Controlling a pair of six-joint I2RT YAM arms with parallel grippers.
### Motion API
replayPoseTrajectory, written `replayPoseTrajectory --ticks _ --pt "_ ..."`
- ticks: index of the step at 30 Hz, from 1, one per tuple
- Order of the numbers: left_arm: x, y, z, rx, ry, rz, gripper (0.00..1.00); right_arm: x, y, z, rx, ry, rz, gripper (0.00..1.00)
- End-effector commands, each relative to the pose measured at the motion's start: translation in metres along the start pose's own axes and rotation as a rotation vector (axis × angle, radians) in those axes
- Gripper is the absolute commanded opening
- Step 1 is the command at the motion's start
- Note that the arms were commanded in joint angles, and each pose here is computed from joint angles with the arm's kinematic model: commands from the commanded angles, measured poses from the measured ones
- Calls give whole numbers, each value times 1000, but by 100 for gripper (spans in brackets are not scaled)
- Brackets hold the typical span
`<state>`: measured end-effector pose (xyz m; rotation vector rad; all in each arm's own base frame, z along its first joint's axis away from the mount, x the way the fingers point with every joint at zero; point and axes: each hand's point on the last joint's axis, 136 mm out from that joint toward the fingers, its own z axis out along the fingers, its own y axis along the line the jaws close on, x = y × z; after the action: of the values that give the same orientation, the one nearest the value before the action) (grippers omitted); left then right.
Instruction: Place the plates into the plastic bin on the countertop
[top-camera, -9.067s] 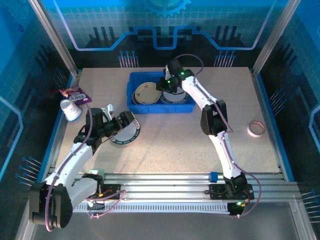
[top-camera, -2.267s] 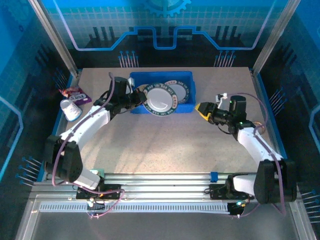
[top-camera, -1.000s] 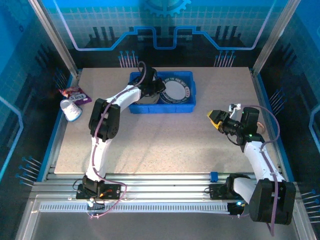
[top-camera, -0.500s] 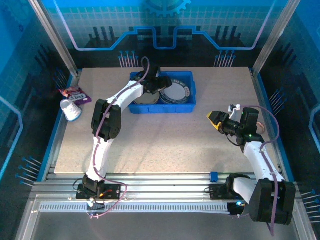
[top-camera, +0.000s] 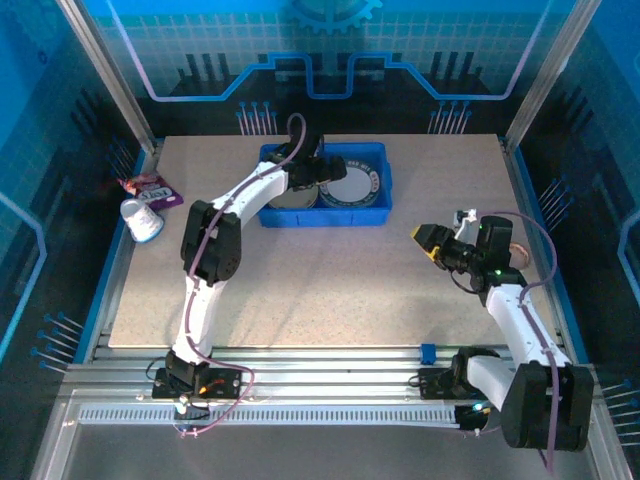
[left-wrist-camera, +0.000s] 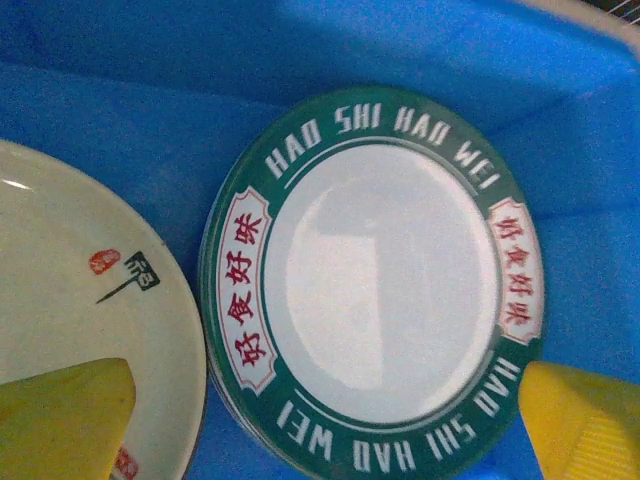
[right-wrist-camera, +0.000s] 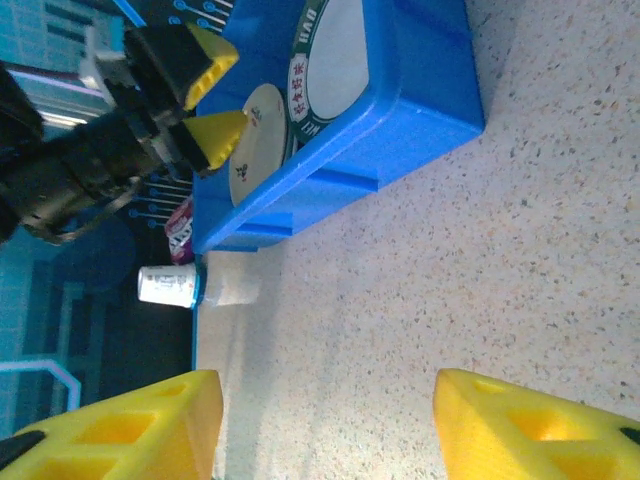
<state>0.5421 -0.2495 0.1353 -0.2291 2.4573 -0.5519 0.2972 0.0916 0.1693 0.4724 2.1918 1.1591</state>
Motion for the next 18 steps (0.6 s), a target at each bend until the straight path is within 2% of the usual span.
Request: replayPoseTrajectory --ticks 1,2,6,10,12,15,18 --pt "-32 -40 -88 70 -202 101 99 -5 24 -12 61 -41 -182 86" --pt "-30 -43 -106 73 -255 131 99 -6 30 -15 87 -55 -237 100" --pt "-11 -36 -167 71 -464 247 99 -15 46 -30 209 -123 -397 100" --pt "14 7 -198 48 -656 293 99 -29 44 -37 335 -240 -520 100" --pt "33 25 -202 31 -703 382 99 -33 38 -34 380 -301 -590 100" --pt "45 71 -213 -126 -731 348 99 -32 33 -25 403 -347 -688 100" --pt "54 118 -222 -282 -759 350 99 -27 28 -20 430 -337 -763 100"
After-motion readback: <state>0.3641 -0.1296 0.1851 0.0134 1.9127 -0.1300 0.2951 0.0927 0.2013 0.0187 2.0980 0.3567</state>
